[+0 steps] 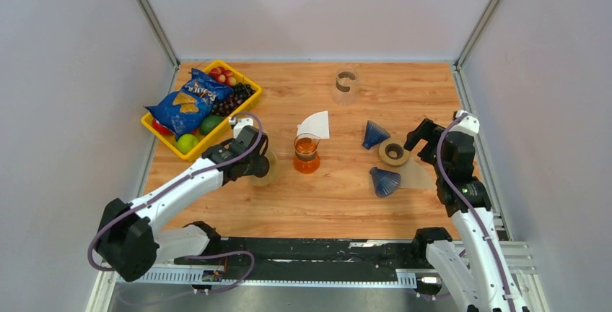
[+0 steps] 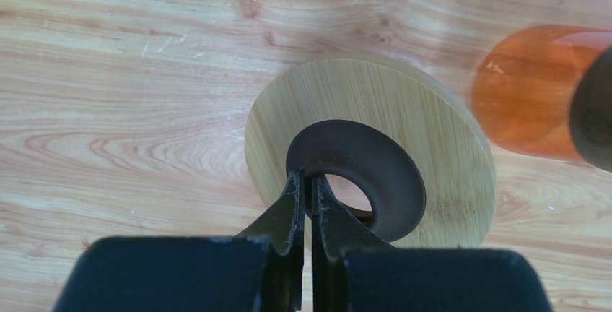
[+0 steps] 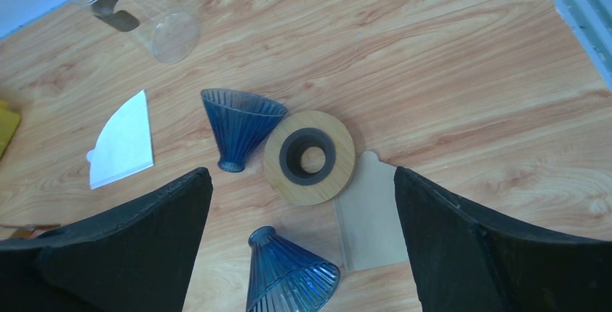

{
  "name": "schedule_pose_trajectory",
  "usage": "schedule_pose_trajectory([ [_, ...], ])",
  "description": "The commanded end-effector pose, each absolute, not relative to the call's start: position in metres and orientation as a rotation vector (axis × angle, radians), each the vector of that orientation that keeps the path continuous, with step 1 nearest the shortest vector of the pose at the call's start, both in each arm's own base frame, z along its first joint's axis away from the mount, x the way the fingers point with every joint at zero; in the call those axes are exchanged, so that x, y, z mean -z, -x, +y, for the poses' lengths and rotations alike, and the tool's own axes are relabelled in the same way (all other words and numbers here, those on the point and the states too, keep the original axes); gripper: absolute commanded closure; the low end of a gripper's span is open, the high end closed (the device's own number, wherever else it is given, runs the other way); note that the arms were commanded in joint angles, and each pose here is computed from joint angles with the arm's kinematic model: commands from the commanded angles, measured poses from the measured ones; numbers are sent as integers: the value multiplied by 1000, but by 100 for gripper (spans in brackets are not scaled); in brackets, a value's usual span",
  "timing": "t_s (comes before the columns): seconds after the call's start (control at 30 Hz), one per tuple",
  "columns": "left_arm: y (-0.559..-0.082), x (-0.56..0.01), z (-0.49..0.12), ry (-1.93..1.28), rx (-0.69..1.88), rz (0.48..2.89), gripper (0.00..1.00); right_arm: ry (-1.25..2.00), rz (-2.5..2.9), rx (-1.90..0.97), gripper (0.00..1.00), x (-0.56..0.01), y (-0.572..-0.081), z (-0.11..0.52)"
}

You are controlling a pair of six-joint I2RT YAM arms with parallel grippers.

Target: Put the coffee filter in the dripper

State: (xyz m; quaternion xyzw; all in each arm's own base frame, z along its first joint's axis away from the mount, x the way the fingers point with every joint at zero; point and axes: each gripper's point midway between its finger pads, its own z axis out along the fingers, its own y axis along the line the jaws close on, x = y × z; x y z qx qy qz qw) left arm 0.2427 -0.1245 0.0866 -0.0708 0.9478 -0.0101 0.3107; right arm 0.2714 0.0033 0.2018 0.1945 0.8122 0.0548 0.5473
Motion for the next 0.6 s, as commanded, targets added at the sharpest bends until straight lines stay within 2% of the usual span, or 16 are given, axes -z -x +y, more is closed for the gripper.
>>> schedule_pose_trajectory([
  [0.0, -248, -126, -122, 216, 121, 2361, 100, -333, 1873, -296, 0, -226, -276, 31],
  [0.23, -236, -191, -145, 42, 411, 2198, 100, 17, 1622, -599, 0, -283, -277, 90],
  [0.37, -221, -207, -163, -65, 548, 2203, 100, 445, 1313, -751, 0, -330, -253, 140],
  [0.5, -206, -210, -174, -163, 620, 2265, 100, 889, 971, -572, 0, -362, -233, 179],
  [0.57, -198, -210, -181, -219, 671, 2286, 100, 1163, 815, -471, 0, -355, -219, 208],
])
